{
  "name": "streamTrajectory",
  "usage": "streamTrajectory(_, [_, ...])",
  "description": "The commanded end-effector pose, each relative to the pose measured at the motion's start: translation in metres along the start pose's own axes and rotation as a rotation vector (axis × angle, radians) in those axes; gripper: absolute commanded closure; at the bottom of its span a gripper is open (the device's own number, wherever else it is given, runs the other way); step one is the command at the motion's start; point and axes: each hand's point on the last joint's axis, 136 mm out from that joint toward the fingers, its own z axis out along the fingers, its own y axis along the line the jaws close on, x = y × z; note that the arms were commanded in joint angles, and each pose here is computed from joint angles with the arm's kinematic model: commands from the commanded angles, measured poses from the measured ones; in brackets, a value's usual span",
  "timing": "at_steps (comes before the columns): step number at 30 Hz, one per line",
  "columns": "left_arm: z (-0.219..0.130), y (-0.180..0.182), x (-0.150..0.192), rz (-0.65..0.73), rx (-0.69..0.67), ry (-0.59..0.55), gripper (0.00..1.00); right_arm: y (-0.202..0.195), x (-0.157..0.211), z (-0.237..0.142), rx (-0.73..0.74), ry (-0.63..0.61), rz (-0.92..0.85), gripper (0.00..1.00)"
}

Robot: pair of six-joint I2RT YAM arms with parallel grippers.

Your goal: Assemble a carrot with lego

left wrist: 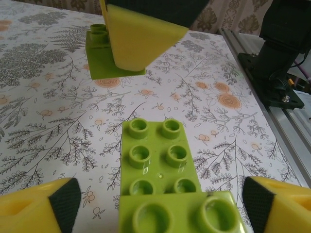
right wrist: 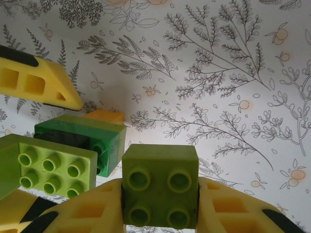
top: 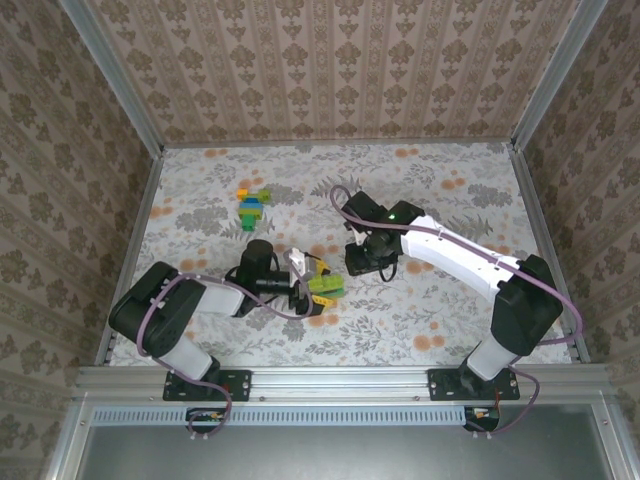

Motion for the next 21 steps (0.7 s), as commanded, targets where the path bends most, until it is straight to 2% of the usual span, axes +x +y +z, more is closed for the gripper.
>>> streamTrajectory(1, [0.003,-0.001,-0.003,0.031,0.023,-0.002,0.19,0.004,-0.003,-0.006,-0.011,-0.003,0.020,0.71])
streamTrajectory(8, [0.006,0.002,0.002,0.023,0.030,0.012,0.42,0.011,0.000,-0.007,-0.036,0.007,0.024,0.71])
streamTrajectory(21, [0.004,0.002,0.003,0.048,0.003,0.018,0.64,0.020,0.014,-0.009,-0.037,0.050,0.037,0.73])
